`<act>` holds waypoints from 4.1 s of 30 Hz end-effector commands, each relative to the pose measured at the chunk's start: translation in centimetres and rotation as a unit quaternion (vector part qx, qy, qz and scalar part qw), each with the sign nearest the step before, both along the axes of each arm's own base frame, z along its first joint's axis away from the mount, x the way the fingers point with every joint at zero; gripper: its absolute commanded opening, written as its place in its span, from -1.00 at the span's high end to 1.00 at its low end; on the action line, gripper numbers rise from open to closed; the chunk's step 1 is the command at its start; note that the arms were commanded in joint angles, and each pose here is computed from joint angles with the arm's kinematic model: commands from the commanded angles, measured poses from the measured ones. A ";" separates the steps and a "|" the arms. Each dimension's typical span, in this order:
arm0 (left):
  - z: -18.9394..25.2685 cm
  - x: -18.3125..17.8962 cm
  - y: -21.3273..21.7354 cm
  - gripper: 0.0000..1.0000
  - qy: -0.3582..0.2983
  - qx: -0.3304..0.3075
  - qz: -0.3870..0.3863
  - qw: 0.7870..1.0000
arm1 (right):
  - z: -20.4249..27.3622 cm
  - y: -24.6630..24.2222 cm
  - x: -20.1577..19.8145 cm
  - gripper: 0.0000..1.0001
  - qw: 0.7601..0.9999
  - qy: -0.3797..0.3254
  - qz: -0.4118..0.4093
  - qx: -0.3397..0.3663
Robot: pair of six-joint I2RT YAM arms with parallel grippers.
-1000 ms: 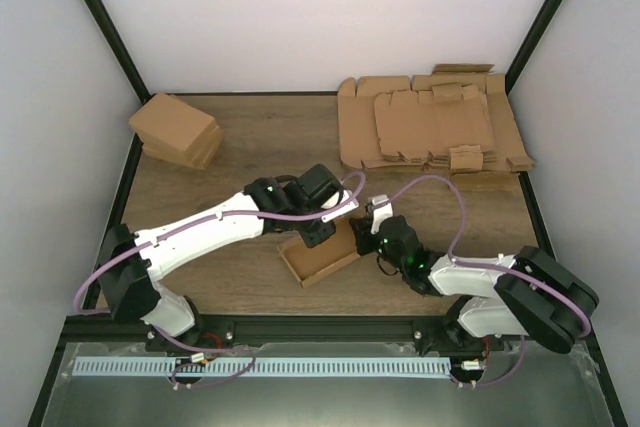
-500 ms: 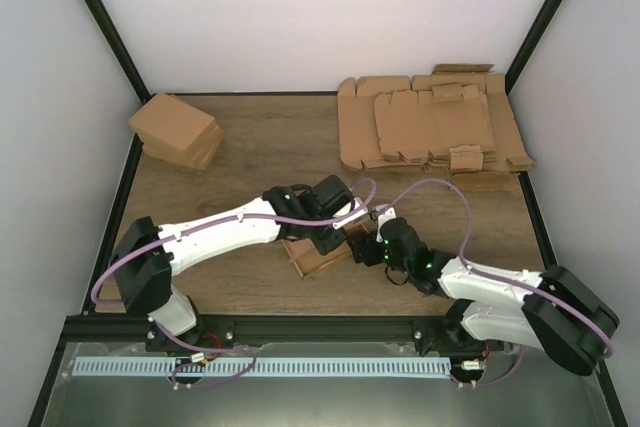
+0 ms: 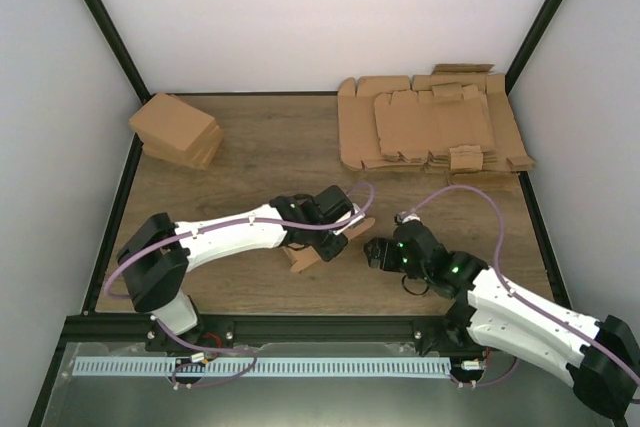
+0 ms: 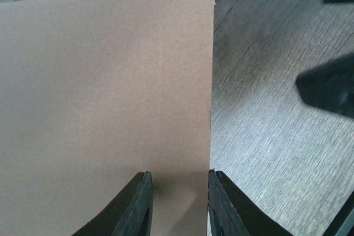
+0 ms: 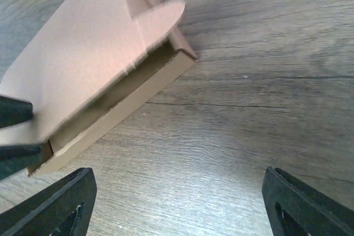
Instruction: Fold the paper box
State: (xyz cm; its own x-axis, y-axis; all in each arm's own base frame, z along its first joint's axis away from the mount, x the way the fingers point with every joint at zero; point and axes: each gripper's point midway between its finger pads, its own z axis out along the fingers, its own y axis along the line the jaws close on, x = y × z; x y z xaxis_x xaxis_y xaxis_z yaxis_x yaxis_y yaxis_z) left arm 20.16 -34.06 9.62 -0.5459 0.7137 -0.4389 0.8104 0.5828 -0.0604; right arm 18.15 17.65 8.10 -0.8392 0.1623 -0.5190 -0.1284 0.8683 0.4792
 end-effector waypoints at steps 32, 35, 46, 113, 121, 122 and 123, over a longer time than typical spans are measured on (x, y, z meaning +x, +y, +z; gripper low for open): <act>9.5 1.7 10.5 -1.00 0.057 -0.285 0.406 0.867 | 8.9 3.6 15.1 -0.24 0.988 -0.049 0.123 0.076; 8.0 1.0 12.2 -1.00 0.125 -0.337 0.450 0.818 | 8.2 4.3 14.8 -0.21 0.985 -0.033 0.146 0.088; 5.4 -0.6 12.9 -0.75 0.228 -0.417 0.493 0.729 | 4.9 5.9 13.6 -0.04 0.980 0.013 0.185 0.070; -2.2 -0.5 10.1 0.73 0.315 -0.331 0.517 0.724 | -1.6 7.6 8.8 0.54 0.970 0.096 0.221 0.020; -4.0 -0.7 11.4 0.81 0.282 -0.280 0.526 0.752 | -3.6 6.5 8.2 0.63 0.972 0.106 0.210 -0.004; -4.3 -0.7 11.6 0.81 0.278 -0.273 0.525 0.757 | -3.8 6.2 8.2 0.63 0.973 0.106 0.206 -0.011; -4.6 -0.9 11.7 0.81 0.278 -0.266 0.523 0.760 | -4.1 5.9 8.2 0.63 0.973 0.106 0.203 -0.019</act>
State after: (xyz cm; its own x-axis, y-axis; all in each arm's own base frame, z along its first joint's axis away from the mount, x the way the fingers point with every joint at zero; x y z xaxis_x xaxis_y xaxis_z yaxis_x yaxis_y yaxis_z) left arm 18.50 -22.66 5.14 -0.8836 -0.4629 0.0710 -0.3780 0.6154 -0.6917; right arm 28.62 23.71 5.73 -0.9043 -0.1739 -0.3899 -0.3700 0.7749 0.5125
